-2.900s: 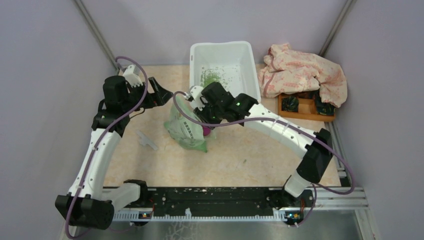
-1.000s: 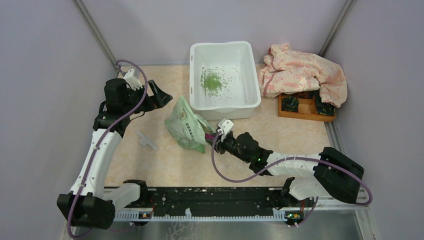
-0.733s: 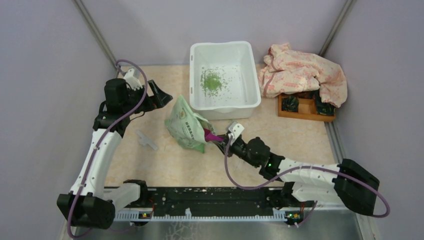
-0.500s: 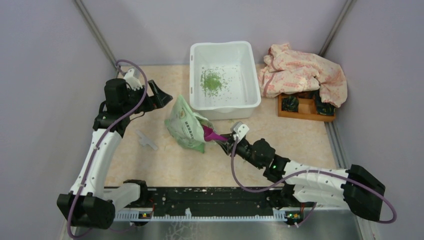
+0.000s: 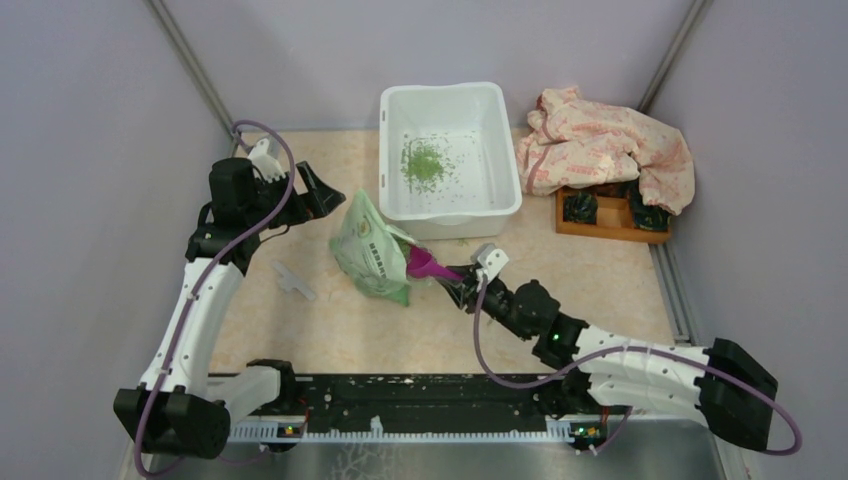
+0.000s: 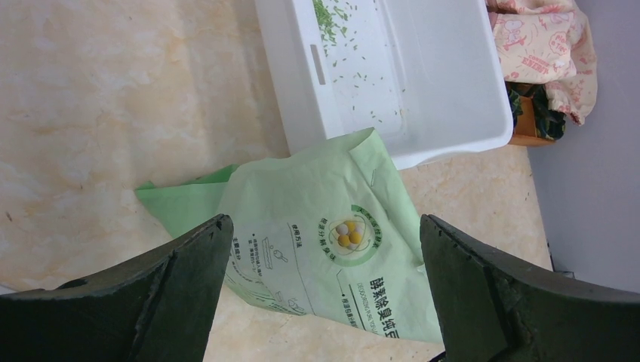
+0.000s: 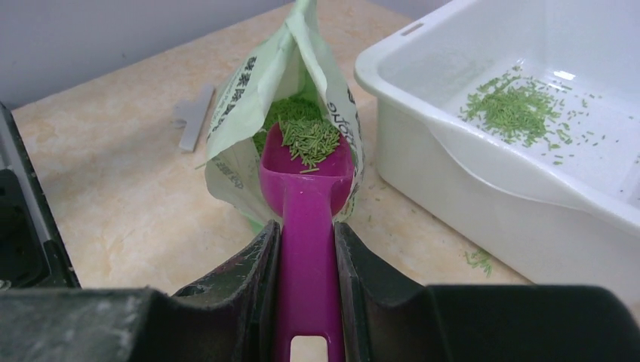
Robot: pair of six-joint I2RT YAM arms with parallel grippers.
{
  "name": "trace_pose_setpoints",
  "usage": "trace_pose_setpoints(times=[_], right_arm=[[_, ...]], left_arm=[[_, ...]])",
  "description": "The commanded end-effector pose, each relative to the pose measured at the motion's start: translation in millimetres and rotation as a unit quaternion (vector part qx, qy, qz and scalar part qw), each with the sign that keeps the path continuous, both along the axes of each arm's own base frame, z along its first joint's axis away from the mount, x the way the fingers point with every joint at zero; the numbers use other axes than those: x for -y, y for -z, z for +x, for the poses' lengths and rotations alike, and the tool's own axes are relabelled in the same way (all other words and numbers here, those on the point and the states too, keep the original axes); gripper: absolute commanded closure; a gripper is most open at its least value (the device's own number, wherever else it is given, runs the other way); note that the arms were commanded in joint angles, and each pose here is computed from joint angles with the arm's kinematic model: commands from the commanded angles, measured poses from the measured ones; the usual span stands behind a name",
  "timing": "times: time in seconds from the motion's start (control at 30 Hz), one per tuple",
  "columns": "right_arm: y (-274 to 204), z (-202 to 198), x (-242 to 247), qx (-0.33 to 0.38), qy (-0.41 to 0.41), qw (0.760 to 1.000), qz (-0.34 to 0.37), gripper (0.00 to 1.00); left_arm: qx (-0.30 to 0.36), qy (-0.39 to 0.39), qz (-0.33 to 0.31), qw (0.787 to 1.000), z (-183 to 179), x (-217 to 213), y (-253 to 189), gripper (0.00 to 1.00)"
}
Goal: Fill the litter box with clean litter
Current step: 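Scoop the cat litter from the cat litter bag.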
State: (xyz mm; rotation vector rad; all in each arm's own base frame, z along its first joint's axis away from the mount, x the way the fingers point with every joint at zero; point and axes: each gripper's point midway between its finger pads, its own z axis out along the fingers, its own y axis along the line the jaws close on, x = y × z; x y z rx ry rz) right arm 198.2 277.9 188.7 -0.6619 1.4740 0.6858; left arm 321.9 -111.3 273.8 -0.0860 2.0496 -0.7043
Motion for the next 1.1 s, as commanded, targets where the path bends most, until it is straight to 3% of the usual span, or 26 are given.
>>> trace_pose_setpoints(times=[0.0, 1.07], right_arm=[[-35.3, -3.6, 10.5, 0.029, 0.010, 0.999, 0.039, 1.00], [-87.0, -33.4, 42.6, 0.080, -0.016, 0.994, 0.073, 1.00]], left_arm=[[0.027, 0.005, -0.010, 1.000, -0.9, 1.8, -20.2, 0.01], [0.030, 0.007, -0.022, 0.999, 1.0, 4.6, -29.5, 0.01]])
